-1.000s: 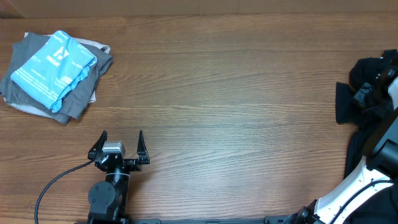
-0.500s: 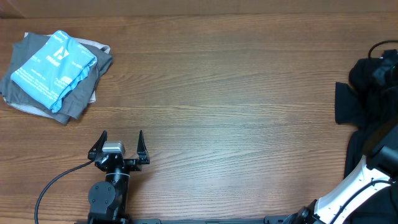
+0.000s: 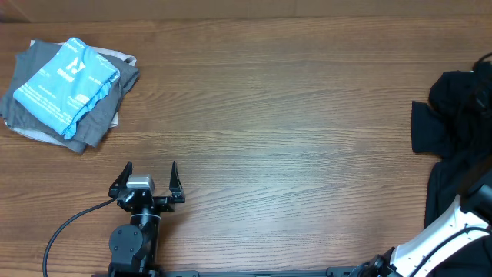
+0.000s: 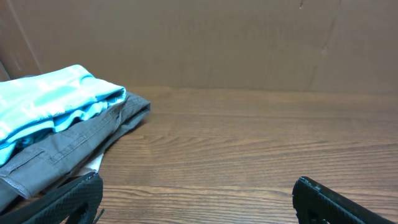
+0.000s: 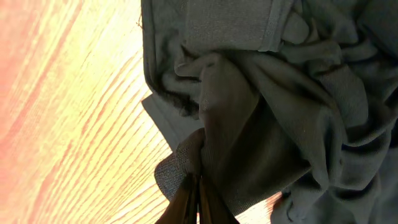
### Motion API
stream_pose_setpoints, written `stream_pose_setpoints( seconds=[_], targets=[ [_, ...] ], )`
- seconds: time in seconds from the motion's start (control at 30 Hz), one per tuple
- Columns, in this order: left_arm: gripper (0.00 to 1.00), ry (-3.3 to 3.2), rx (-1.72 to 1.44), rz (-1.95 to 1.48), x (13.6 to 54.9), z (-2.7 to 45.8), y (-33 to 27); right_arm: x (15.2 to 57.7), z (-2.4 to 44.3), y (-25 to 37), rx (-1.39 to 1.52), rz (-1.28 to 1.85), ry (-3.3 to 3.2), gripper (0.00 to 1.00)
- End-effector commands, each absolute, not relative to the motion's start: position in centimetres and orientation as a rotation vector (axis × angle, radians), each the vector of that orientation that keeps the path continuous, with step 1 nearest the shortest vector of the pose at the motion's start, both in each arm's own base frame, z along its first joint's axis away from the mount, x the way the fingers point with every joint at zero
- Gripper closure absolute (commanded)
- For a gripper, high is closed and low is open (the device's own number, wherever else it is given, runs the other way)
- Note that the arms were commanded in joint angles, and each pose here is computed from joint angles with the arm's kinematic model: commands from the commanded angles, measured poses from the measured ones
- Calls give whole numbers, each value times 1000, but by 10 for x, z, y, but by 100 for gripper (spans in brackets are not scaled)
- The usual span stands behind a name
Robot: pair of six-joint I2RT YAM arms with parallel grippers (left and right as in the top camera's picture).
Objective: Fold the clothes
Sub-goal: 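Lift the black shirt with the right gripper and drag it leftward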
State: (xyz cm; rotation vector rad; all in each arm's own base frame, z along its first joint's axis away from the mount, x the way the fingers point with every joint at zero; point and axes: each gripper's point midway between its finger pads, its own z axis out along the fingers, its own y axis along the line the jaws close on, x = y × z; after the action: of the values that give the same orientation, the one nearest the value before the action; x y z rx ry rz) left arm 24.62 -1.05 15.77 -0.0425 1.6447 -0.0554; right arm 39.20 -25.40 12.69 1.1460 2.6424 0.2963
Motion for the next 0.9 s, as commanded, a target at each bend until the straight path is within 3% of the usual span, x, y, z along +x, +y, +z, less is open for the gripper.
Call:
stream_pose_setpoints(
  seconds=[0.0, 0.4, 0.87],
  targets=[
    [0, 1637, -20, -45, 246, 159, -12, 397, 190, -261, 1067, 305, 2496, 96],
    [0, 1637, -20, -45, 246, 158, -12, 400, 316, -264, 907, 252, 2263, 96],
    [0, 1637, -20, -45, 246, 159, -12, 399, 421, -246, 660, 197, 2040, 96]
  ],
)
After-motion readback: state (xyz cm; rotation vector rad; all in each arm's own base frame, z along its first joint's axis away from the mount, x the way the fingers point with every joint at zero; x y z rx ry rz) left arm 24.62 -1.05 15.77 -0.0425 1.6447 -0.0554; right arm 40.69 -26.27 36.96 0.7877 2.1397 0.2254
